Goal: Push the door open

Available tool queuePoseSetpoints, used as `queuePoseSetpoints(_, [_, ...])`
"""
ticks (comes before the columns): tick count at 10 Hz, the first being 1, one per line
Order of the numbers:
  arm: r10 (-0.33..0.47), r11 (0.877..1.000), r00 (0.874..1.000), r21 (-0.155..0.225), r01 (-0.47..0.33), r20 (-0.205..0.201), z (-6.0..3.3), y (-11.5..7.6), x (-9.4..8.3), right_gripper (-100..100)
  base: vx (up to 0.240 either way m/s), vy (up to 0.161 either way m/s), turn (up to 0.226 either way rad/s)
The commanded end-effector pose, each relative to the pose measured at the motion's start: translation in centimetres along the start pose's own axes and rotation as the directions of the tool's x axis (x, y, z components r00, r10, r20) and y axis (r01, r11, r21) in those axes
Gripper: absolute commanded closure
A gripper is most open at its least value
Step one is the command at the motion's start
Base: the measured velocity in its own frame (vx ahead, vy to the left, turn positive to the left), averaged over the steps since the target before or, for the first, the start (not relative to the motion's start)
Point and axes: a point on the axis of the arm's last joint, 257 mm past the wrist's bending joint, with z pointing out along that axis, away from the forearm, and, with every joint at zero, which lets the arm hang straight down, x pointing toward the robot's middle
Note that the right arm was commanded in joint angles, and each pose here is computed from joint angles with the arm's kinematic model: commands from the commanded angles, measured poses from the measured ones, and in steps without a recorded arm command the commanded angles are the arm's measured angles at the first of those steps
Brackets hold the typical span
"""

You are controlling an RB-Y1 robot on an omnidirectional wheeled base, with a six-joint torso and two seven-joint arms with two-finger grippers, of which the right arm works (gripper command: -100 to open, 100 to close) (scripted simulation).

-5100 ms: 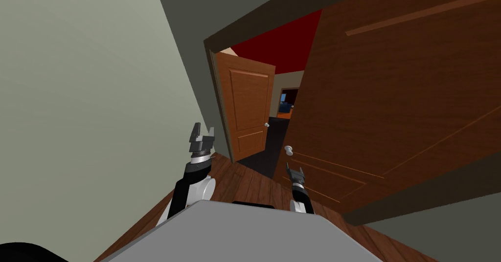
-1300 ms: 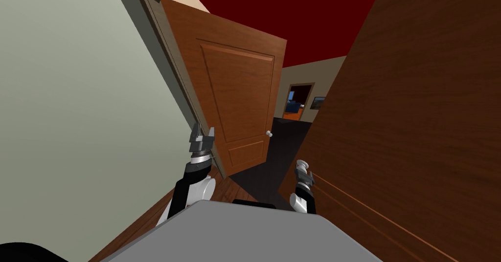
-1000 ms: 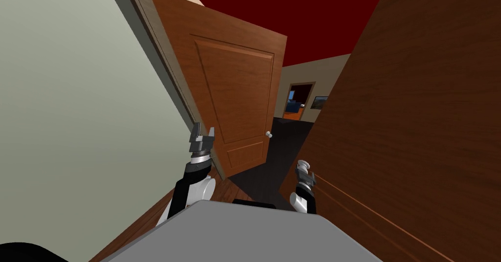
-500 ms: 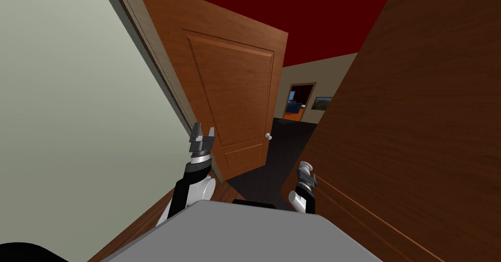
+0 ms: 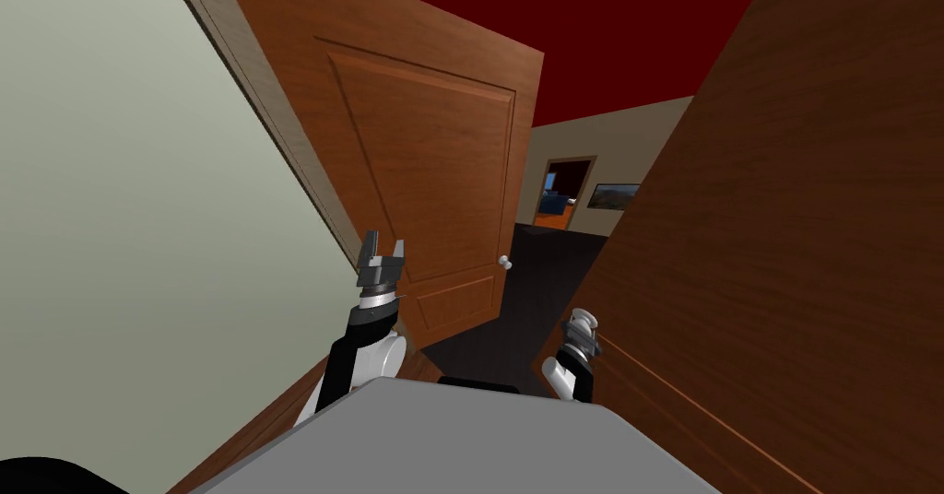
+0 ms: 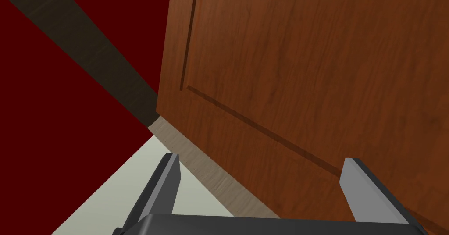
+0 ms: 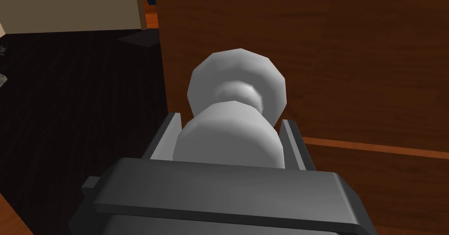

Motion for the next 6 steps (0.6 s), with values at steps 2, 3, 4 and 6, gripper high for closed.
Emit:
queuePoseSetpoints(2, [0.0,0.998,1.0,-0.068,0.0,0.0,-0.03,1.8,0.0,100,0.132,-0.055,-0.009])
queuePoseSetpoints(3, [0.002,0.997,1.0,-0.08,-0.002,0.006,-0.2,1.9,-0.2,100,0.189,-0.062,-0.007])
queuePoseSetpoints(4, [0.005,0.996,1.0,-0.092,-0.004,0.013,-0.39,2.0,-0.4,100,0.214,-0.048,-0.026])
queuePoseSetpoints(6, [-0.013,0.99,1.0,-0.139,0.011,-0.01,0.71,4.5,0.4,100,0.033,-0.054,0.111])
